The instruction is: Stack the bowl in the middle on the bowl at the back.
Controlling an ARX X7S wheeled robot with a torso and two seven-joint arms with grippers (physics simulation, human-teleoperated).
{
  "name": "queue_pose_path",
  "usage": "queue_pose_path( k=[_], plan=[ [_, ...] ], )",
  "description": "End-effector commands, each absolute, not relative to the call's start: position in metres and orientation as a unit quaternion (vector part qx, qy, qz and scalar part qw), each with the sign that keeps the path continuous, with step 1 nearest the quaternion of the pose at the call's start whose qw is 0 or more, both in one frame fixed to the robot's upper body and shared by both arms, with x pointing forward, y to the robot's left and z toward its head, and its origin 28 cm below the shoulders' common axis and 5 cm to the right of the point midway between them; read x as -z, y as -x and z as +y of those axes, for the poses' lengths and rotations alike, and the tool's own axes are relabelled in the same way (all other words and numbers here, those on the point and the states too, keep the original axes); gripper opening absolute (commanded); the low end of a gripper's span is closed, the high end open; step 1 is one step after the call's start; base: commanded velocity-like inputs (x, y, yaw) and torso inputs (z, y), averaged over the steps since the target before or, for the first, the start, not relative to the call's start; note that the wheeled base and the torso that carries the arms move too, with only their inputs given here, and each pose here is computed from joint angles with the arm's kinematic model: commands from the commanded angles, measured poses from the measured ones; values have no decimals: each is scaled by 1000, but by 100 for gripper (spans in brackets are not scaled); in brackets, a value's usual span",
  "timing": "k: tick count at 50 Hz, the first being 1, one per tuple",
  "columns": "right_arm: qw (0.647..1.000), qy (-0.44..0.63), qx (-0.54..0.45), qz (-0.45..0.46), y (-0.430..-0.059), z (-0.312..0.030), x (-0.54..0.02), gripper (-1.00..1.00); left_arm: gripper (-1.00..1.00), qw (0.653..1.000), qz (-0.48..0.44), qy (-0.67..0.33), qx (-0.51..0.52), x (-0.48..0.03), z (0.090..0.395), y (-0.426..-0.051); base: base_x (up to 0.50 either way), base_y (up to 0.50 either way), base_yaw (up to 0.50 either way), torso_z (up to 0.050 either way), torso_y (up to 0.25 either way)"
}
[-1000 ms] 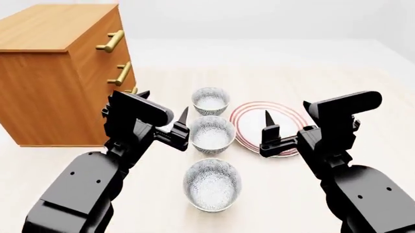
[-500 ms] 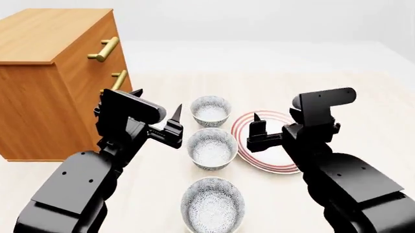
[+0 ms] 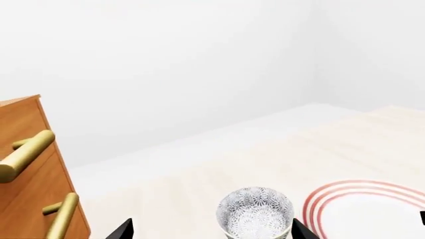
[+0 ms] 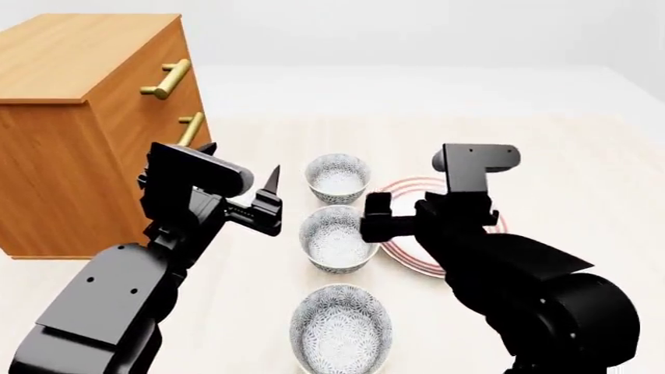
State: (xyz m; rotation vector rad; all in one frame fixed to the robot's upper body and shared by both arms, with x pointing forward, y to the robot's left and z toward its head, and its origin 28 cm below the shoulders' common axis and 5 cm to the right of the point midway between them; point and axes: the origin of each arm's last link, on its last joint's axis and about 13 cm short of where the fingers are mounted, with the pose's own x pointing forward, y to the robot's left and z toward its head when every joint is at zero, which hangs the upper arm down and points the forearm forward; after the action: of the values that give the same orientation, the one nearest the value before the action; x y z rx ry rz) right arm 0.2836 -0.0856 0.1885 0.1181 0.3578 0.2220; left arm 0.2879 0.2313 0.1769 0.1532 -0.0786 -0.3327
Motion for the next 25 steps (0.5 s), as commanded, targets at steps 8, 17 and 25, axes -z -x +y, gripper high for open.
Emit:
queue_pose_path(
  k=[8, 17, 25],
  plan=[
    [969, -93, -97, 209, -286, -71, -194, 100, 100, 983, -41, -75, 163, -176, 233, -289, 0, 0, 0, 0, 0],
    [963, -93, -83, 240, -281, -66, -191, 100, 100, 983, -41, -74, 164, -176, 234, -288, 0, 0, 0, 0, 0],
    [956, -101, -80, 265, -277, -61, -188, 100, 100, 983, -39, -73, 165, -174, 233, -288, 0, 0, 0, 0, 0]
  ],
)
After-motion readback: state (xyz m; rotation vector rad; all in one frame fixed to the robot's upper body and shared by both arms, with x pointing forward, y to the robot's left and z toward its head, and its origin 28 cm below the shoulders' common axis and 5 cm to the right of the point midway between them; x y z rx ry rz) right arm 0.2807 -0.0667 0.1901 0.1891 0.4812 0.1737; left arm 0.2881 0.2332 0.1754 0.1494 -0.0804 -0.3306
